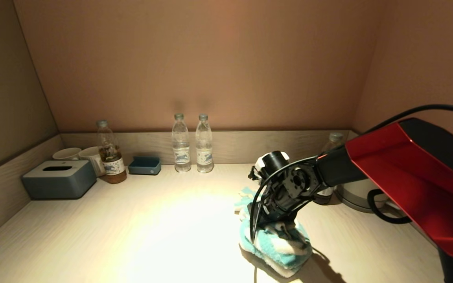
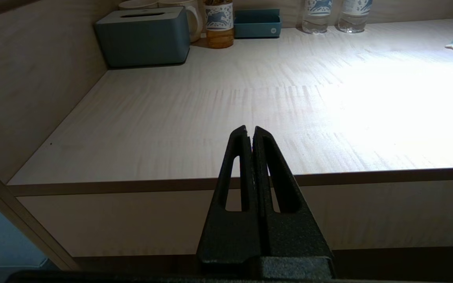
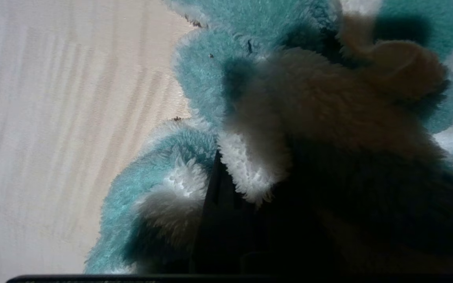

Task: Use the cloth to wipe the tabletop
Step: Sweep the stains on the table

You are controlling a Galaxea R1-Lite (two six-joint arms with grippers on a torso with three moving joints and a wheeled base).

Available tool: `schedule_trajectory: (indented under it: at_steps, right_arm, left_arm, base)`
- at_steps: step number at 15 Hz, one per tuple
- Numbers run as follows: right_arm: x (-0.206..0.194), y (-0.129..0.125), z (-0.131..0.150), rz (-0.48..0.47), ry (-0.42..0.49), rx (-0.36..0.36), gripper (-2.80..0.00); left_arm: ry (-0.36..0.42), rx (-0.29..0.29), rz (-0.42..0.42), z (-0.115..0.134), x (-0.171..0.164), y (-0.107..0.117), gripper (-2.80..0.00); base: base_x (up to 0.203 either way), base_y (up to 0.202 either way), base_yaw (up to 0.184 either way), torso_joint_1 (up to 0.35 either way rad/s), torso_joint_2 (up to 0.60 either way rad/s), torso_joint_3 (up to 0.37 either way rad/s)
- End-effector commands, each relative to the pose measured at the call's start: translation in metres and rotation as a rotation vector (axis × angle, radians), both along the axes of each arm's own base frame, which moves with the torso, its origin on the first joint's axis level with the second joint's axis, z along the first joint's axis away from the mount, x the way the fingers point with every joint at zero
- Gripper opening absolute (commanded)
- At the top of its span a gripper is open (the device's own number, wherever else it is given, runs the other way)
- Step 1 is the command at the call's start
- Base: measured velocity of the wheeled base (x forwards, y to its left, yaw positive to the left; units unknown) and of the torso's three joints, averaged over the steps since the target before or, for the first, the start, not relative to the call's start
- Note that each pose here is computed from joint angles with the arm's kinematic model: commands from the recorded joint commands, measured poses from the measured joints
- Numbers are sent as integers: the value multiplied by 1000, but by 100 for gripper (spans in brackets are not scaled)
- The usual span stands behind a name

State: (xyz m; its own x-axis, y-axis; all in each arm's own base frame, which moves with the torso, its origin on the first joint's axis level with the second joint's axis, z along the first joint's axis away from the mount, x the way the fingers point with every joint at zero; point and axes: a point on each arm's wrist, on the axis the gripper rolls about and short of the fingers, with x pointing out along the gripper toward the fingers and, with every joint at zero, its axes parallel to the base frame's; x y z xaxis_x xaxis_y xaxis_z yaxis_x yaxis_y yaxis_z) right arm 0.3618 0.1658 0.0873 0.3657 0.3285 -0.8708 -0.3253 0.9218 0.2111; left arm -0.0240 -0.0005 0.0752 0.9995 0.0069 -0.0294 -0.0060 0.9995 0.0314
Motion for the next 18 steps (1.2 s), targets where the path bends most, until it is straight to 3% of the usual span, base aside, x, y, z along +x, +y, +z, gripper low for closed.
schedule_trajectory:
  at_steps: [1,3,6,11,18]
  right_arm:
    - [0,-10,2,-23,7,-3,-280]
    - [-3,-44,11,-99,17,-6,-280]
    - [-23,-74,18,-146,35,-7,-280]
    - [-33,-110,27,-196,22,6,-280]
    - [-30,-139,30,-261,14,23,-280]
  left_arm:
    - [0,1,1,0,0,0,-280]
    - [3,2,1,0,0,0,-280]
    - [1,1,-1,0,0,0,-280]
    - [1,1,1,0,0,0,-280]
    - [1,1,-1,0,0,0,-280]
  base:
    - [0,0,0,0,0,0]
    - [0,0,0,0,0,0]
    - [0,0,0,0,0,0]
    - [0,0,0,0,0,0]
    - [0,0,0,0,0,0]
